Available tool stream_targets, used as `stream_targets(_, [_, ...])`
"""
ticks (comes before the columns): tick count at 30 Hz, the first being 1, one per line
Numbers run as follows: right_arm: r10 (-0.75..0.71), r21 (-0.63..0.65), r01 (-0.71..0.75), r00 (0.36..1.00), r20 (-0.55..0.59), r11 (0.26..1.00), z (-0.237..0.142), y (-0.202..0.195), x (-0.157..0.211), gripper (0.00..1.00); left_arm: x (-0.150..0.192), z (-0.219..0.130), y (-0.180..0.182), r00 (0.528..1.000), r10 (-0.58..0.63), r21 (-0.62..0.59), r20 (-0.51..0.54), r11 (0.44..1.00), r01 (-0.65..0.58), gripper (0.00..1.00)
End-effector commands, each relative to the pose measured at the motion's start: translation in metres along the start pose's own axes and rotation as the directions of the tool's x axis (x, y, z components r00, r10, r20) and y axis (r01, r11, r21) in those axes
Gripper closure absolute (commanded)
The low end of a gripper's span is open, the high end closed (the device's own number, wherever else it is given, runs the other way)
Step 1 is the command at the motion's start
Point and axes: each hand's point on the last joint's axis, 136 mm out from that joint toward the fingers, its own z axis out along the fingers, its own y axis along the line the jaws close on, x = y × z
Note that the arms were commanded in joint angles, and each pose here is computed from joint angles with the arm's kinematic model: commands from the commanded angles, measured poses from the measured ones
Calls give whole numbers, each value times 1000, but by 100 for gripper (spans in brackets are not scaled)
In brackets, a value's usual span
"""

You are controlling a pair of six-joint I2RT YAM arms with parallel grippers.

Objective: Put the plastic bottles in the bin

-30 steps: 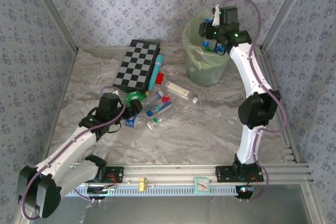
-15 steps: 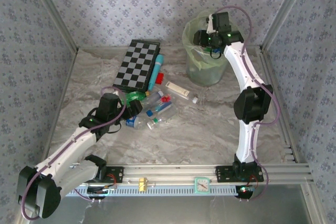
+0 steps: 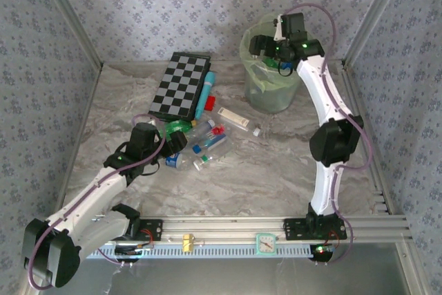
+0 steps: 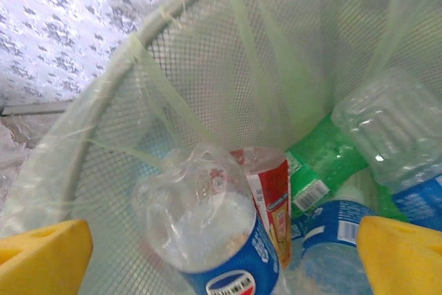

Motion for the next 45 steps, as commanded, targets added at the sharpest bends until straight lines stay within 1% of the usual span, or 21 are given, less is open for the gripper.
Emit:
stream_targets(1, [-48, 28, 44, 988, 144, 999, -60, 4, -30, 0, -3, -2, 4, 999, -25, -20, 20, 999, 26, 0])
stream_targets(3, [-64, 39, 58, 983, 170, 998, -79, 6, -22, 0, -4, -2, 6, 999, -43, -28, 31, 999, 43, 0])
stream_targets(4, [-71, 40, 65, 977, 202, 997, -87, 8, -23, 0, -4, -2, 7, 998, -49, -29, 36, 998, 50, 0])
stream_targets(7, [-96, 37, 90, 966, 240, 995, -109, 14, -1, 0, -5, -2, 10, 995, -83, -37, 51, 996, 85, 0])
stream_targets(14, [-135, -7, 142, 954, 267, 990, -134, 35, 83, 0, -3, 4, 19, 979, -191, -44, 76, 980, 195, 0])
stream_targets(17, [-109, -46, 124, 963, 246, 991, -127, 41, 127, 0, 1, 8, 27, 966, -245, -62, 84, 966, 251, 0])
stream_targets(21, [-95, -30, 104, 969, 226, 994, -119, 47, 174, 0, 6, 13, 39, 940, -326, -86, 102, 938, 335, 0])
stream_targets(24, [-63, -61, 78, 976, 208, 995, -108, 56, 204, 0, 11, 16, 46, 920, -377, -97, 106, 917, 387, 0])
stream_targets(27, [-76, -68, 89, 982, 172, 994, -99, 65, 227, 0, 16, 18, 51, 904, -415, -108, 108, 899, 425, 0])
stream_targets(30, [-121, -47, 128, 983, 142, 991, -92, 75, 245, 0, 19, 21, 56, 893, -437, -123, 110, 885, 449, 0])
stream_targets(33, [-152, -42, 158, 981, 124, 987, -86, 85, 254, 0, 23, 24, 60, 880, -462, -134, 110, 870, 474, 0])
stream_targets(36, [-189, -34, 194, 976, 112, 980, -82, 95, 255, 0, 26, 27, 64, 873, -475, -144, 110, 861, 487, 0])
stream_targets(45, [-319, 11, 319, 944, 90, 948, -76, 120, 259, 0, 33, 37, 69, 878, -471, -177, 89, 860, 479, 0])
